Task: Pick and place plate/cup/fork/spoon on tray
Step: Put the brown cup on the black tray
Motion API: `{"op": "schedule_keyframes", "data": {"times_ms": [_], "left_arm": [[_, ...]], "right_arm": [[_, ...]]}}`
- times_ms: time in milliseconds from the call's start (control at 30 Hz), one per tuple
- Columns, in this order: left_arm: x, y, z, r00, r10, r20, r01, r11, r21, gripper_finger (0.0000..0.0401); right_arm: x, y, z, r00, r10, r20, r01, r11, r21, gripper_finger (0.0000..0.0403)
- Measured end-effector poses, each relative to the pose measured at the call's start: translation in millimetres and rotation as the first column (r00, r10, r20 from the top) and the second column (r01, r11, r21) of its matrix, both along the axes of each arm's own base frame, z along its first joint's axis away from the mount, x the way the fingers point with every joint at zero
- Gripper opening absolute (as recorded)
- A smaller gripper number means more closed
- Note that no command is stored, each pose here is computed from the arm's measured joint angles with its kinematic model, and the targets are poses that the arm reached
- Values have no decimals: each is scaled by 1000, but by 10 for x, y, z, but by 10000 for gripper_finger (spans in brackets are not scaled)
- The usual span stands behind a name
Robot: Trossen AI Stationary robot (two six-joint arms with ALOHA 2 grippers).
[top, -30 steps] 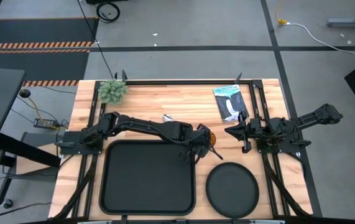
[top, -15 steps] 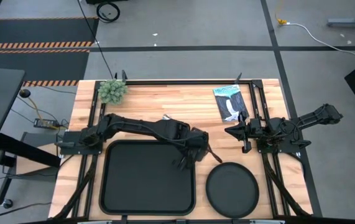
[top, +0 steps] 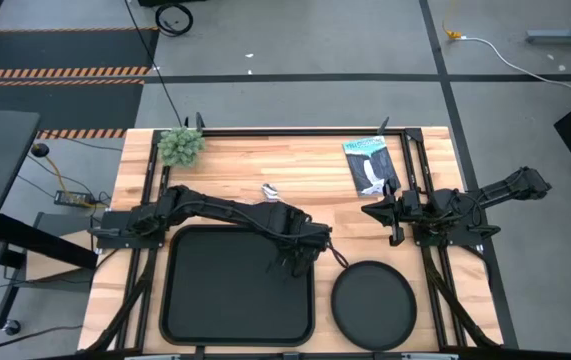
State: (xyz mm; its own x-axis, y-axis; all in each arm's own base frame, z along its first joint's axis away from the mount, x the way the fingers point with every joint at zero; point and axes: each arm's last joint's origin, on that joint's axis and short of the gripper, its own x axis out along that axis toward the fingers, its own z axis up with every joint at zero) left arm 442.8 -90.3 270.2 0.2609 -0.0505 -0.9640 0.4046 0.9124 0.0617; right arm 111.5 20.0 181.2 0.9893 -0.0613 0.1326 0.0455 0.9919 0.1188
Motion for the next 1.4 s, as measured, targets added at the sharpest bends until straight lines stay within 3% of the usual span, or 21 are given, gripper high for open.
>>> {"op": "schedule_keyframes", "data": {"times_ms": [433, 833, 1100, 1400], "left_arm": [[-149, -55, 157, 995, 69, -67, -65, 996, 56, 12], [-336, -141, 77, 965, 157, -210, -124, 979, 162, 13], [-707, -203, 228, 973, 206, -99, -181, 959, 217, 13], [-1119, -33, 121, 950, 263, 170, -274, 960, 48, 13]], "right_arm": [[0, 0, 0, 1000, 0, 0, 0, 1000, 0, 23], [0, 0, 0, 1000, 0, 0, 0, 1000, 0, 23], [0, 0, 2, 1000, 0, 2, 0, 1000, 1, 23], [0, 0, 2, 1000, 0, 1, 0, 1000, 0, 23]]}}
